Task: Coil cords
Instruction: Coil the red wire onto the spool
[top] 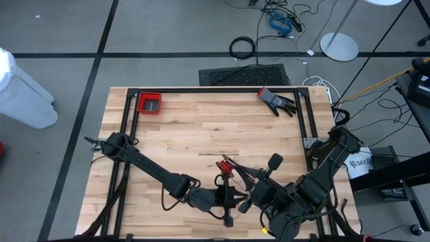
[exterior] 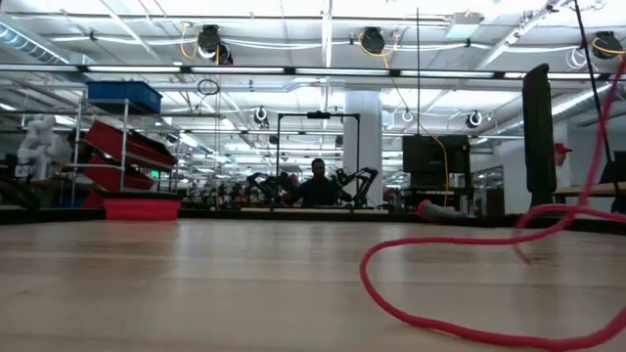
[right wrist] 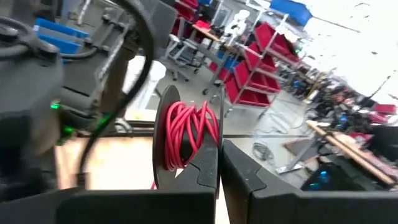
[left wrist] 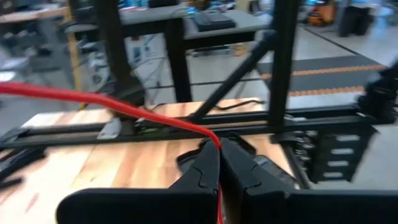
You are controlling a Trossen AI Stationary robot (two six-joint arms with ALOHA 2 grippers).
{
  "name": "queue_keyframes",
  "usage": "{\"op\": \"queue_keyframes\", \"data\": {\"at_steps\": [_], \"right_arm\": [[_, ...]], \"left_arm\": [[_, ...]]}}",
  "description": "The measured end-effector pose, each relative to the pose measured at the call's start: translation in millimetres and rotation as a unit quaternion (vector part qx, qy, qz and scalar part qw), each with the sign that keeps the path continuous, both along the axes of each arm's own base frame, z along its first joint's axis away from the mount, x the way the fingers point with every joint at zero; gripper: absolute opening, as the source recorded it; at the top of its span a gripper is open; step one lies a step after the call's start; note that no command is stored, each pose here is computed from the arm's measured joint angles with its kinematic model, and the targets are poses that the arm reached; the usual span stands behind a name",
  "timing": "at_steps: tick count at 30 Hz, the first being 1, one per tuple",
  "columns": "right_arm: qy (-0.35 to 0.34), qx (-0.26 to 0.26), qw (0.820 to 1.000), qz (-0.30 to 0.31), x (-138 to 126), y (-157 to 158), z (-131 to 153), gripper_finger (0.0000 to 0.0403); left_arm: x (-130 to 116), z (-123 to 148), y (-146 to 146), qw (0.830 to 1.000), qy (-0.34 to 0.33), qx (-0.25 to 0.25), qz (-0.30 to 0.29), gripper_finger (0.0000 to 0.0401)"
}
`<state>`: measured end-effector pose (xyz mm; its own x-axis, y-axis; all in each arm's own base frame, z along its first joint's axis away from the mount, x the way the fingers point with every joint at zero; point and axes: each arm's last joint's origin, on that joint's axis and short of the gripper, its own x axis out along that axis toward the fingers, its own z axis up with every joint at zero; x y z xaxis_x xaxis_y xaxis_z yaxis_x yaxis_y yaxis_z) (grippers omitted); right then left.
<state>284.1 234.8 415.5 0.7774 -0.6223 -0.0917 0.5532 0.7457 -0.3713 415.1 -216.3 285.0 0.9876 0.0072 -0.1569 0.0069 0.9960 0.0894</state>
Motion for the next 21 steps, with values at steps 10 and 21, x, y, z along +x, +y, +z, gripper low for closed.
{"op": "queue_keyframes", "data": {"at_steps": [10, 21], "right_arm": [[-0.002, -0.003, 1.000, -0.012, 2, -4, -1, 0.0000], [-0.004, 0.021, 1.000, 0.005, 3, -3, 0, 0.0000]], "left_arm": [[-6, 5, -13, 1.000, -0.024, 0.007, -0.012, 0.0000], [1, 5, 3, 0.999, -0.026, 0.013, 0.046, 0.0000]]}}
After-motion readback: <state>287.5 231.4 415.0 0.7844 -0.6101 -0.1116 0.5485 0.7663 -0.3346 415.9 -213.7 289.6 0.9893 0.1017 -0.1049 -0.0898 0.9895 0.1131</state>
